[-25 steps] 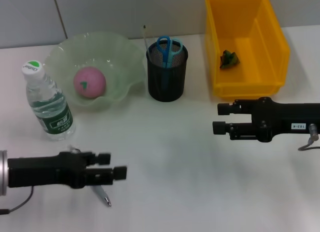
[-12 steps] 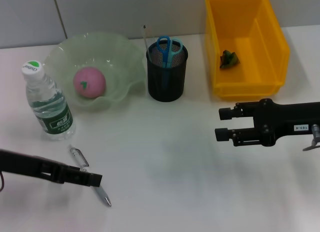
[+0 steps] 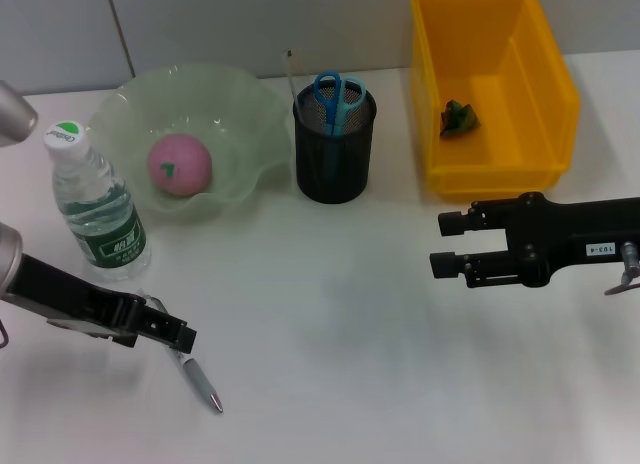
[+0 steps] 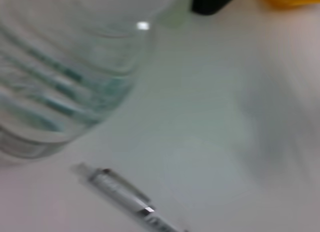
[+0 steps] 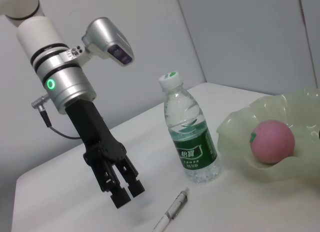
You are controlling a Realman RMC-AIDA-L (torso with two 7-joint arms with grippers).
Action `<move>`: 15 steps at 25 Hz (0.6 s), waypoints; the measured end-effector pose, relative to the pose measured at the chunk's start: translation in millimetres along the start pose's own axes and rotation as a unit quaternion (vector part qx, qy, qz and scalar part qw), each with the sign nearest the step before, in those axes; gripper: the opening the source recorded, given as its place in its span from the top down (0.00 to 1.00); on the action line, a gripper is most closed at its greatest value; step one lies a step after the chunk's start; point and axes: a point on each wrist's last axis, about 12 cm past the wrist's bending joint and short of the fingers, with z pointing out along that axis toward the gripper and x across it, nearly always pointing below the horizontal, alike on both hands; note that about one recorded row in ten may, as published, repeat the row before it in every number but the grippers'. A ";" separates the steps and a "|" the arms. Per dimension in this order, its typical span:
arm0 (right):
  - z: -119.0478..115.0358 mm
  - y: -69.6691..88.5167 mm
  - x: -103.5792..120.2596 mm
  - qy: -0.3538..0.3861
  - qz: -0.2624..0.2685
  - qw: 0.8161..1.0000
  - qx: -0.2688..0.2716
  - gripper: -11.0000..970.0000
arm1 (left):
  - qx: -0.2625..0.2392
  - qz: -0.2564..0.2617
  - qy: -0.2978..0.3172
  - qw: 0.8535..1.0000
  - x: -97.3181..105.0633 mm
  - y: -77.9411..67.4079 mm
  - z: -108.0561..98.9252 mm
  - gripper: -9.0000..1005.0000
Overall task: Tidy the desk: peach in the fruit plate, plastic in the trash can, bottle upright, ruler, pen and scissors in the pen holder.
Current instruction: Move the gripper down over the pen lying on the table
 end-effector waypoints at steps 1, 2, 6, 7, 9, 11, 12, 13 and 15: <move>0.2 -0.2 -0.6 0.000 0.000 1.000 0.000 0.29 | -0.009 -0.005 0.006 1.000 -1.9 -1.3 0.9 0.16; 0.4 -0.4 -1.0 0.001 0.000 1.000 0.000 0.29 | -0.019 -0.009 0.012 1.000 -3.8 -2.6 1.9 0.16; 1.8 -1.4 -3.3 0.004 -0.001 1.000 -0.002 0.29 | -0.050 -0.017 0.034 0.998 -9.3 -7.9 5.9 0.16; 2.1 -1.5 -3.8 0.005 -0.001 1.000 -0.002 0.29 | -0.057 -0.020 0.037 0.997 -10.6 -8.5 6.3 0.16; 2.6 -1.8 -4.8 0.005 -0.002 1.000 -0.002 0.29 | -0.061 -0.026 0.039 0.997 -13.7 -10.2 6.4 0.16; 3.0 -2.1 -5.8 0.005 -0.004 1.000 -0.003 0.29 | -0.059 -0.028 0.039 0.997 -16.2 -11.0 5.9 0.16; 2.9 -2.3 -6.1 0.005 -0.004 1.000 -0.003 0.29 | -0.058 -0.029 0.039 0.997 -17.1 -11.3 5.9 0.16; 3.0 -2.4 -6.3 0.006 -0.004 1.000 -0.003 0.29 | -0.057 -0.029 0.042 0.997 -18.2 -12.0 6.8 0.16; 2.8 -2.5 -6.5 0.006 -0.005 1.000 -0.003 0.29 | -0.056 -0.028 0.046 0.997 -18.8 -12.7 8.5 0.16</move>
